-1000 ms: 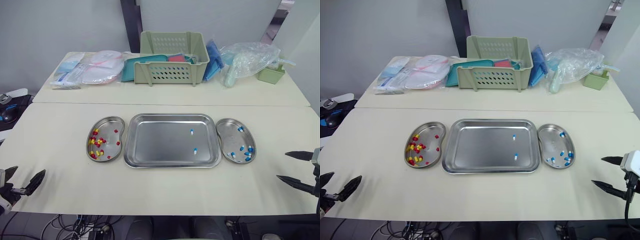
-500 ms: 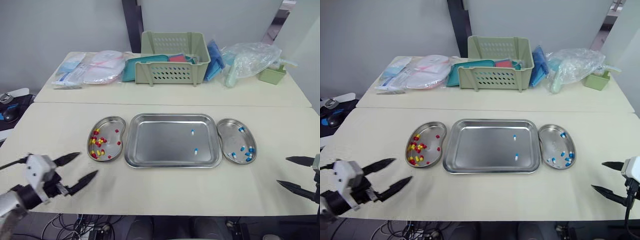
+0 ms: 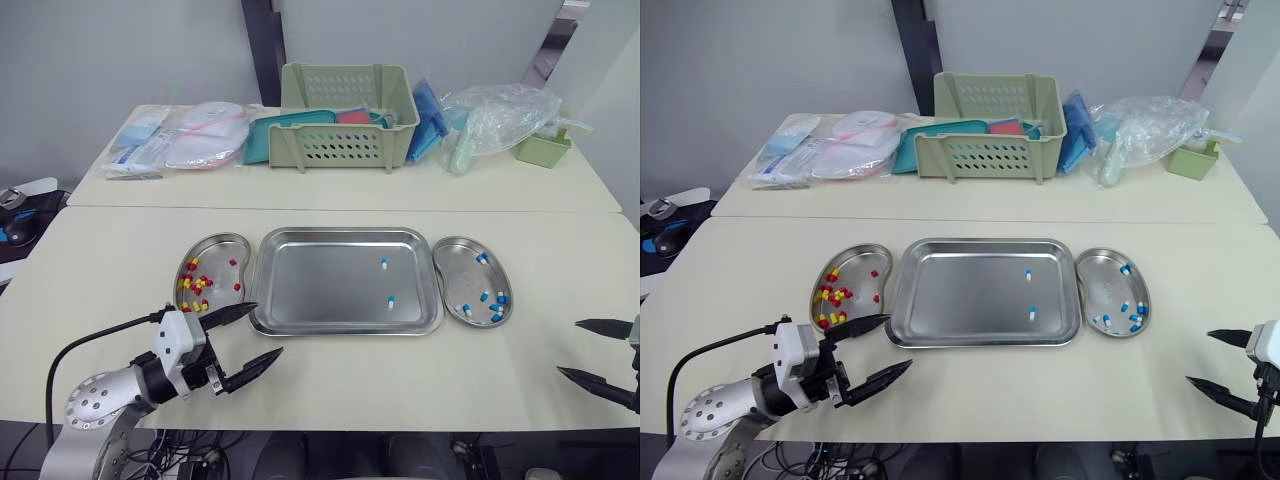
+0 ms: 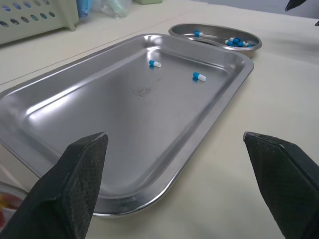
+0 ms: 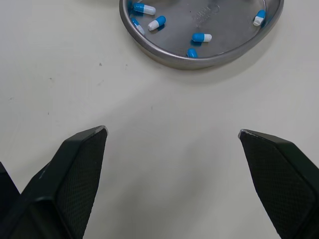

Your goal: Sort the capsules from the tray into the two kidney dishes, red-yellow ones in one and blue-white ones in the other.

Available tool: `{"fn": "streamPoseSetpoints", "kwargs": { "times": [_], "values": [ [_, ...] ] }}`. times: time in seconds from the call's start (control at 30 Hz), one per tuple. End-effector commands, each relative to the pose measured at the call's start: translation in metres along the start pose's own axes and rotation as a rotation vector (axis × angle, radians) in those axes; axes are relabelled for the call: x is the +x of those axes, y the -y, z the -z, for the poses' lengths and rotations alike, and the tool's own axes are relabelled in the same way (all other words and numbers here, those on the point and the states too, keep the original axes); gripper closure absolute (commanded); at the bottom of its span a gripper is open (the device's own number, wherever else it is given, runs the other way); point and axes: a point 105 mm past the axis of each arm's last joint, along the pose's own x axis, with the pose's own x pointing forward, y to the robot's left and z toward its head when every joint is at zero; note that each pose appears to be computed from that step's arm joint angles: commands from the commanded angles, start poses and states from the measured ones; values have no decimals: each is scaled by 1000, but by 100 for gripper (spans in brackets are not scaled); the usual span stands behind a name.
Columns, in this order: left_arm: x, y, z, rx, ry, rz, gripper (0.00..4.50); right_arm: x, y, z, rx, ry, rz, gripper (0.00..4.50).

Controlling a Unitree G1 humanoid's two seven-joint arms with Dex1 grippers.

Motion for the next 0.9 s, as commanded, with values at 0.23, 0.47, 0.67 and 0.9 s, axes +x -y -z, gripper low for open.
{"fn": "streamPoseSetpoints", "kwargs": {
  "times": [0.23,0.47,0.67,0.9],
  "values": [
    [11,2,4,23,35,51,0,-14,8,-28,-115,41,28,4],
    [18,6,6,24,44,78,0,18,-17,-91,-187,200,-96,4],
    [22,9,4,25,51,90,0,60,-40,-127,-145,276,-169,4],
    [27,14,3,18,58,102,0,101,-54,-140,-120,297,-213,21]
  ]
}}
